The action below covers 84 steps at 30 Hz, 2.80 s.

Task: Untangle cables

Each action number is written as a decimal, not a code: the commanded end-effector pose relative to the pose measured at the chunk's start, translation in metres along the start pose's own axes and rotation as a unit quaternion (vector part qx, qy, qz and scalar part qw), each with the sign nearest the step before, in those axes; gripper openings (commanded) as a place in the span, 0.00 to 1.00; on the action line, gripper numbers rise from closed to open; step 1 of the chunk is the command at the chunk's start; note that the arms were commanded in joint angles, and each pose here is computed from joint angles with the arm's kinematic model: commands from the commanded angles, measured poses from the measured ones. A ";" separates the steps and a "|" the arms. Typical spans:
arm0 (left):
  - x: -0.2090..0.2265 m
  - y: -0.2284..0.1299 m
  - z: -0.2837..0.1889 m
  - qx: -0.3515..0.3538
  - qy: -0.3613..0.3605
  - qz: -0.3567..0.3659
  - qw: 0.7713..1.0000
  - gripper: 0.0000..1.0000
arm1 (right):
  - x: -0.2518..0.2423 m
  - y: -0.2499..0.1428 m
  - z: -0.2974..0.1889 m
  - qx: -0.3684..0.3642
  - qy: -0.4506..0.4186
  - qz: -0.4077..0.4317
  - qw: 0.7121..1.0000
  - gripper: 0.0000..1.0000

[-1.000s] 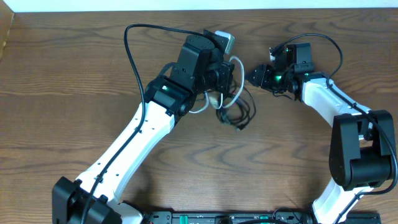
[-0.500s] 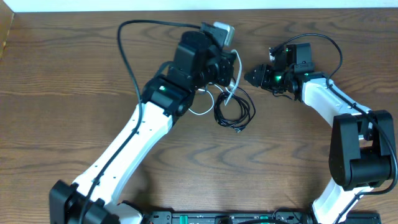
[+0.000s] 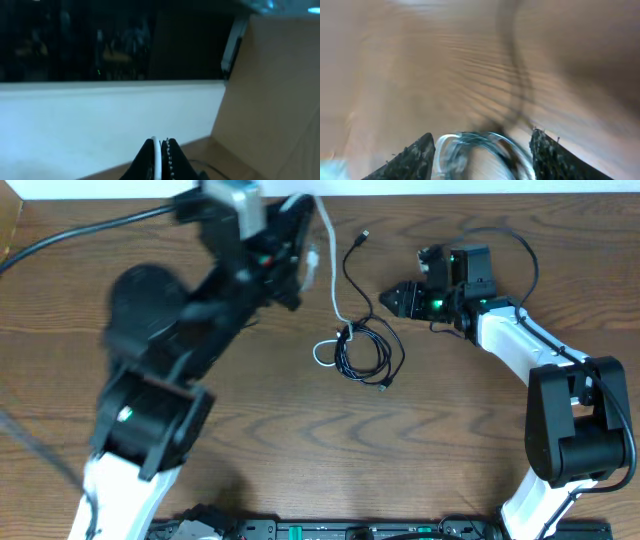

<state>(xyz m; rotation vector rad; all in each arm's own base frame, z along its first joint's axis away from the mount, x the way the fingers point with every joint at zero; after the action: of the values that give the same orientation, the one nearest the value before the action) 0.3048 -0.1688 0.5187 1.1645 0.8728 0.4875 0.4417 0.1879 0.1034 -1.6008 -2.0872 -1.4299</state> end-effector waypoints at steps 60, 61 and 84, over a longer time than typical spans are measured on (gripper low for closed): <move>0.100 -0.062 0.001 0.115 0.160 -0.107 0.975 0.08 | 0.120 0.047 -0.125 -0.132 -0.163 -0.117 0.971 0.01; 0.100 -0.066 0.002 0.121 0.159 -0.109 0.974 0.07 | 0.122 0.050 -0.127 -0.137 -0.160 -0.115 0.971 0.01; 0.100 -0.189 0.049 0.306 0.099 -0.196 0.926 0.08 | 0.157 0.081 -0.178 -0.110 -0.104 -0.130 0.980 0.01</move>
<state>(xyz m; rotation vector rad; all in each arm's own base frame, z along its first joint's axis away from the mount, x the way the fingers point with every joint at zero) 0.3831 -0.1598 0.3374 1.4188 1.4759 0.1361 0.3646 0.1495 0.3646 -1.7608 -2.3637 -1.7832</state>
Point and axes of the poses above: each gripper's point midway between its finger pads, its own z axis out along the fingers, its own x axis along the line the jaws close on, y = z × x, the point moved 1 cm from there along -z, back along the fingers, and after that the axes turned 7 degrees about -z, right-handed, at the moved point
